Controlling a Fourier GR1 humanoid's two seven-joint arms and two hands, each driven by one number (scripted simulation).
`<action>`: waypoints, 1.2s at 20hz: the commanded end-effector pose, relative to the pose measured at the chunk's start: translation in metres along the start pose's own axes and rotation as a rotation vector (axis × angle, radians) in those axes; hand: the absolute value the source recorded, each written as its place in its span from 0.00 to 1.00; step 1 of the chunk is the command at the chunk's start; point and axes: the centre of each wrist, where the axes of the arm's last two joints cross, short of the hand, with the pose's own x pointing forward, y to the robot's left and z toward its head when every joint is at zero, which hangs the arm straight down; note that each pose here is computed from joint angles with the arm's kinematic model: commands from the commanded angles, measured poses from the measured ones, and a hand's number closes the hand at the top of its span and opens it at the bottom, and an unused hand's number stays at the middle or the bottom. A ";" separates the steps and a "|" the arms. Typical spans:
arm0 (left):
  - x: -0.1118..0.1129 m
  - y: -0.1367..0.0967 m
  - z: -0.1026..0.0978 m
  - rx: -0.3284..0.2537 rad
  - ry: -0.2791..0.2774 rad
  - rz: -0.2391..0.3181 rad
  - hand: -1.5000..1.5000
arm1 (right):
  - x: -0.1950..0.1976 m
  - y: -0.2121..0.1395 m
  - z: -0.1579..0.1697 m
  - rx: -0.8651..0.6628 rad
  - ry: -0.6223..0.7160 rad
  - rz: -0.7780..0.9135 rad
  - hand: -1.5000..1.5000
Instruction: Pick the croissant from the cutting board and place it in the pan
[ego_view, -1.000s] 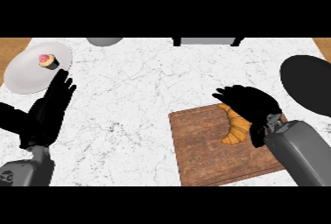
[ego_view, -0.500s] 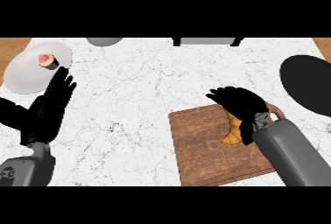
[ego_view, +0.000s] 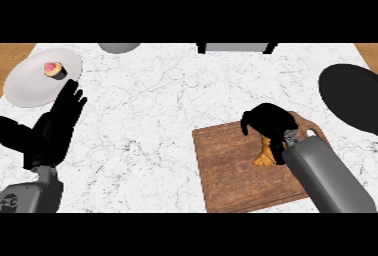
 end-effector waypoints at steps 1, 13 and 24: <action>-0.006 -0.013 0.002 -0.007 0.011 0.002 0.50 | -0.006 0.017 -0.007 -0.013 -0.065 -0.002 1.00; 0.019 -0.009 -0.003 0.014 0.009 0.016 0.50 | -0.019 -0.004 0.017 -0.230 -0.003 -0.112 1.00; 0.001 0.009 -0.002 0.048 0.024 0.000 0.50 | -0.013 -0.021 0.109 -0.644 0.368 -0.101 1.00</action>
